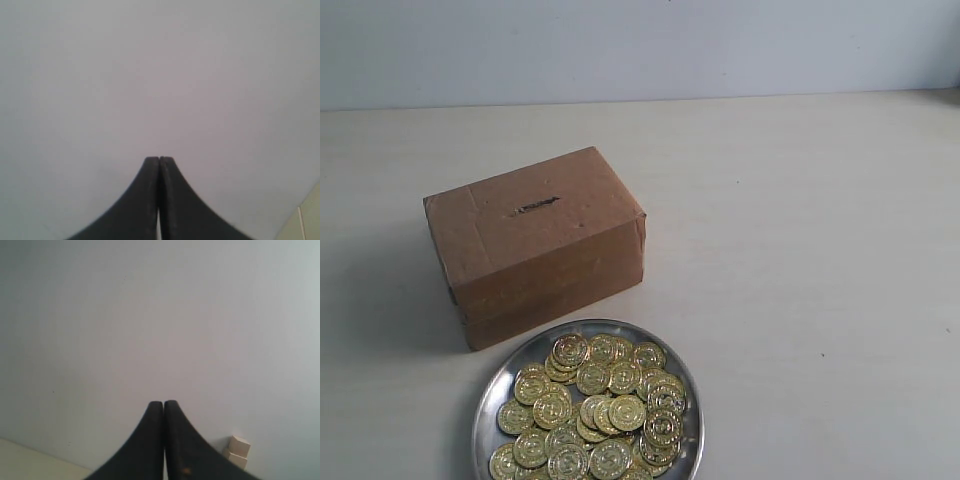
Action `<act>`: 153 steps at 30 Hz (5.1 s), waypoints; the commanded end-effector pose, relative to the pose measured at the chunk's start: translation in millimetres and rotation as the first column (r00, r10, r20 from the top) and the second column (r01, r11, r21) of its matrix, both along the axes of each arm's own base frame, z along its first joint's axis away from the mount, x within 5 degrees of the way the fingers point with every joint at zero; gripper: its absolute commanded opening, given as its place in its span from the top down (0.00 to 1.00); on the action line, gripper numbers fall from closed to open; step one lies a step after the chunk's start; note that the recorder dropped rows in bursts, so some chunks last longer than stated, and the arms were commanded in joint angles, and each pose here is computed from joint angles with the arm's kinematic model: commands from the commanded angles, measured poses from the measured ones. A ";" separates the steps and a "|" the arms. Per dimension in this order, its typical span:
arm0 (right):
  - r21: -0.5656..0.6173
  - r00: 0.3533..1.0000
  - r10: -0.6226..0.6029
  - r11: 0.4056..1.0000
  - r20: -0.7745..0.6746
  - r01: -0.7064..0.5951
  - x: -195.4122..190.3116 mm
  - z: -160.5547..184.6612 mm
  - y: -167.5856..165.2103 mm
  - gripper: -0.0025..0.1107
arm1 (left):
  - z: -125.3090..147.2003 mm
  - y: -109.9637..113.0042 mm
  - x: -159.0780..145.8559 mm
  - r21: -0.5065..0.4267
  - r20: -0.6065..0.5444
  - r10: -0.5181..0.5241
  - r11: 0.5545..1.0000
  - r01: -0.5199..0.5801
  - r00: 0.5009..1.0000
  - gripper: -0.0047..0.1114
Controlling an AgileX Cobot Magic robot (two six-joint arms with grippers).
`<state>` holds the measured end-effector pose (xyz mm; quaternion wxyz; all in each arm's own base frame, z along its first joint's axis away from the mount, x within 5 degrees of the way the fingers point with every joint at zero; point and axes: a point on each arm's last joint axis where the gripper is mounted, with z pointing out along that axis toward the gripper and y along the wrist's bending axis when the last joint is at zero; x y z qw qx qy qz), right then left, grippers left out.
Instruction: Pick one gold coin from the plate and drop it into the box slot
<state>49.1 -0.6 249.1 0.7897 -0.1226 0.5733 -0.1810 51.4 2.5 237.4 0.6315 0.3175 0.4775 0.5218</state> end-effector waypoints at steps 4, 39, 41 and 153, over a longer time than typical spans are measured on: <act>-0.009 1.000 -0.006 1.000 0.001 0.006 0.6 -4.3 -0.1 0.98 | -2.5 1.3 0.2 -0.036 -0.015 0.003 0.999 -0.004 1.000 0.96; -0.008 0.999 -0.007 1.000 -0.036 0.006 3.0 -14.6 -0.2 0.98 | -57.1 5.6 0.9 -0.407 -0.525 -0.080 0.898 -0.168 0.847 0.96; -0.005 0.998 -0.007 1.000 -0.062 0.006 4.1 -19.0 -0.3 0.98 | -57.1 5.6 0.9 -0.407 -0.525 -0.080 0.898 -0.168 0.847 0.96; 0.356 0.848 0.103 0.929 -0.520 0.105 4.3 -67.1 -1.0 0.98 | -54.6 -3.1 2.2 -0.938 -0.253 -0.349 0.317 -0.141 0.902 0.96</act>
